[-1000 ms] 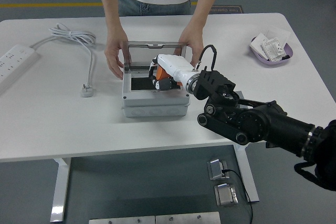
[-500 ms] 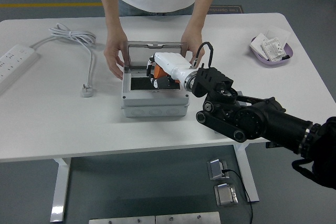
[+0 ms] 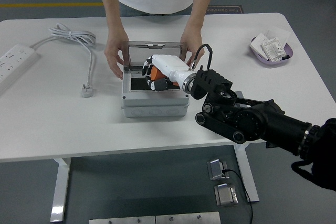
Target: Fetch the battery,place it into the box,close the lid of the box
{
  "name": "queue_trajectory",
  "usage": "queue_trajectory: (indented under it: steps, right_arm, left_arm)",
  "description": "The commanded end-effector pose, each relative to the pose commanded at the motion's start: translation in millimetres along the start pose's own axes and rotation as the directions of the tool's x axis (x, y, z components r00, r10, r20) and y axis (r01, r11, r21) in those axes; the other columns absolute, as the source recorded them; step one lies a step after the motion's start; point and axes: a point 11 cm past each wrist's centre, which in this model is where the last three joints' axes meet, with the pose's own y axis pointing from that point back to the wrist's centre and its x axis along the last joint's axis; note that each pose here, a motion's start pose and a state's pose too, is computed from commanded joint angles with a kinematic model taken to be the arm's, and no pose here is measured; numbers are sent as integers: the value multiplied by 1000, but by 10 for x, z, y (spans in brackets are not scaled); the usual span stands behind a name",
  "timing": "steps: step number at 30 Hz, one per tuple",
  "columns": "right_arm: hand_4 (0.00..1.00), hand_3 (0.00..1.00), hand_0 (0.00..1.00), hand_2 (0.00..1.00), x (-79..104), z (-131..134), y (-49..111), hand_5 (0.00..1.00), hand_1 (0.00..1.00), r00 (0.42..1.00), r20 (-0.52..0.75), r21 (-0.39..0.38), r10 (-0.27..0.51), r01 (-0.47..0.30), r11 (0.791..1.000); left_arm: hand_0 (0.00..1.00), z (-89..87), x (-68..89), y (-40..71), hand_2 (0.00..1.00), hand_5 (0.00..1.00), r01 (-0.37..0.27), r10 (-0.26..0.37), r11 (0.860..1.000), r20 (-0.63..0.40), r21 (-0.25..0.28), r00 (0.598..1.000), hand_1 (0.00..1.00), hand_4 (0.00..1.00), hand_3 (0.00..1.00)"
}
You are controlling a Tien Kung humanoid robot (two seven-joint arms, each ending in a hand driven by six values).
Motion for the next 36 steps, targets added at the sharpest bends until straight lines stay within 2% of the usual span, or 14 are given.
queue_trajectory:
  steps: [4,5,15,19,24,29,36]
  right_arm:
    - [605,802,752,702,3,-16,2,3,686,1000,11,6,8,-8,1000]
    - [645,810,772,706,2,-16,3,38,689,1000,14,6,9,-9,1000]
    - [651,808,778,708,-21,19,18,40,689,999,47,8,10,-11,1000]
    - [660,805,787,708,32,-15,70,51,689,996,87,24,15,-17,1000]
    - [665,799,797,698,208,-15,185,57,684,986,166,38,17,-23,999]
    - [669,785,781,686,478,-128,283,77,670,979,202,79,20,-36,996]
    - [667,783,780,689,850,-112,235,79,667,977,207,72,56,-73,995]
  left_arm:
    - [597,5,3,1,550,204,-1,1,1000,3,0,1000,686,531,600]
    - [597,7,1,1,550,203,-1,1,1000,3,0,1000,687,529,600]
    - [597,59,-22,3,549,202,3,-3,1000,17,-4,1000,686,528,600]
    - [596,52,-23,2,549,198,3,-3,1000,15,-4,1000,686,523,599]
    - [596,-8,4,0,548,194,-2,2,1000,6,9,1000,686,519,597]
    - [596,-37,8,-1,547,195,-2,2,1000,0,17,1000,686,518,596]
    - [596,-11,-5,0,546,197,2,-2,1000,5,16,1000,686,517,596]
